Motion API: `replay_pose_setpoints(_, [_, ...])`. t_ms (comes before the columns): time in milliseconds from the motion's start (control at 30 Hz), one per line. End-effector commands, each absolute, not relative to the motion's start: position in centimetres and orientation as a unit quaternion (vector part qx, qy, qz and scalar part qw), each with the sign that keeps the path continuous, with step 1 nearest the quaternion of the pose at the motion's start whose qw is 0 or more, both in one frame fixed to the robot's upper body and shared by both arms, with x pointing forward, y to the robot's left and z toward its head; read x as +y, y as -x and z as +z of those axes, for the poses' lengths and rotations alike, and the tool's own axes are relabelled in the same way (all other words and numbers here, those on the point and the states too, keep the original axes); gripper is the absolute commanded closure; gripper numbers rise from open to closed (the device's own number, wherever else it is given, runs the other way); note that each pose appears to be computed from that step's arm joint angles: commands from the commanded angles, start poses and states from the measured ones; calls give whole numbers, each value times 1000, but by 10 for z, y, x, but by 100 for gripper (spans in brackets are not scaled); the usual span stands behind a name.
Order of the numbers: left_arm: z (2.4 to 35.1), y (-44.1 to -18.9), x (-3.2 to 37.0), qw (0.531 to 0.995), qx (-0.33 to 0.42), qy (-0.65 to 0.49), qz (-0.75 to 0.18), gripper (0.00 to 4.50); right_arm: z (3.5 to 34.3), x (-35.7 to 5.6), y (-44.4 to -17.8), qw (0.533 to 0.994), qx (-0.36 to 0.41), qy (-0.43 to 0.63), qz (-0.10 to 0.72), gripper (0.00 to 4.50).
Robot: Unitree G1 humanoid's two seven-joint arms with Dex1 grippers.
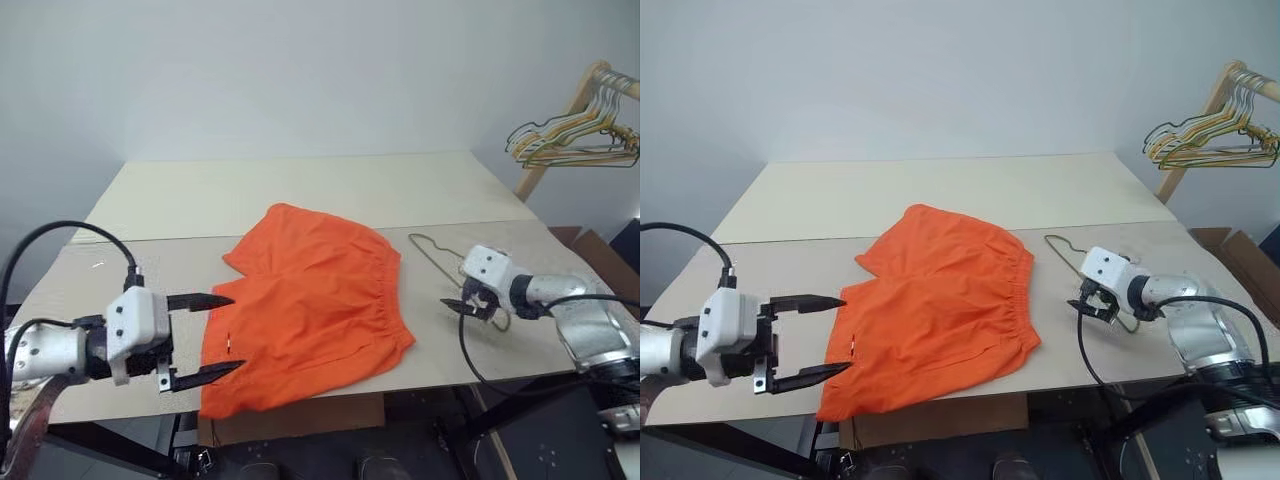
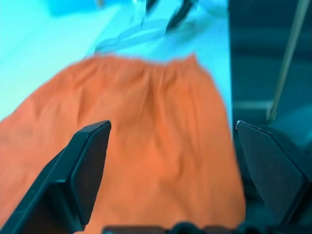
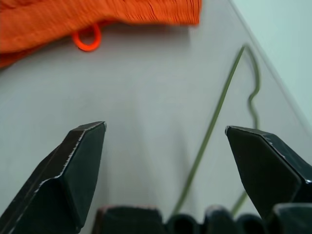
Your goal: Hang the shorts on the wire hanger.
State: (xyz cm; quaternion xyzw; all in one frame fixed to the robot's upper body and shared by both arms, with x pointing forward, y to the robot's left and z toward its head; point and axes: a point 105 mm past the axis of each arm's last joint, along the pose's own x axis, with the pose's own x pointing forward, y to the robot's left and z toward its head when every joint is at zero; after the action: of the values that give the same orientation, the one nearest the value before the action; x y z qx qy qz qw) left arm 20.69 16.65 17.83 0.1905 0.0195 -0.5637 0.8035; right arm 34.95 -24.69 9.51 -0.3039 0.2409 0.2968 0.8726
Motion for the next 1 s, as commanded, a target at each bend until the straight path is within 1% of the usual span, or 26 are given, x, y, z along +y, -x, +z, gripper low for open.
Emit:
replay_pose_setpoints(33, [189,-211,149,800,-18,-164,-578,4,115,-261,-367,909,249,240,234,0])
replay_pose_setpoints(100, [192,-216,142,800,-40,-149,-580,4,114,-269,-374,916,266,216,207,0])
replay_pose_setpoints(200, [195,-219,134,798,-51,-124,-588,4,111,-277,-379,918,296,185,189,0])
replay_pose_setpoints(400, [192,-215,122,784,-55,-127,-605,4,101,-282,-384,908,339,160,186,0])
replay_pose_setpoints(500, [193,-218,117,781,-61,-133,-608,4,93,-281,-384,903,357,130,201,0])
replay_pose_setpoints(567, [195,-221,115,778,-67,-139,-609,4,85,-279,-381,892,375,131,215,0])
replay_pose_setpoints(667, [197,-223,113,777,-72,-141,-610,4,80,-274,-380,888,384,105,232,0])
replay_pose_setpoints(733, [201,-222,112,773,-79,-144,-612,4,73,-276,-379,881,395,123,229,0])
replay_pose_setpoints(900, [208,-219,113,765,-92,-136,-623,4,66,-278,-378,881,407,97,221,0])
replay_pose_setpoints(1000, [207,-221,114,766,-91,-141,-620,4,62,-277,-375,873,418,103,229,0])
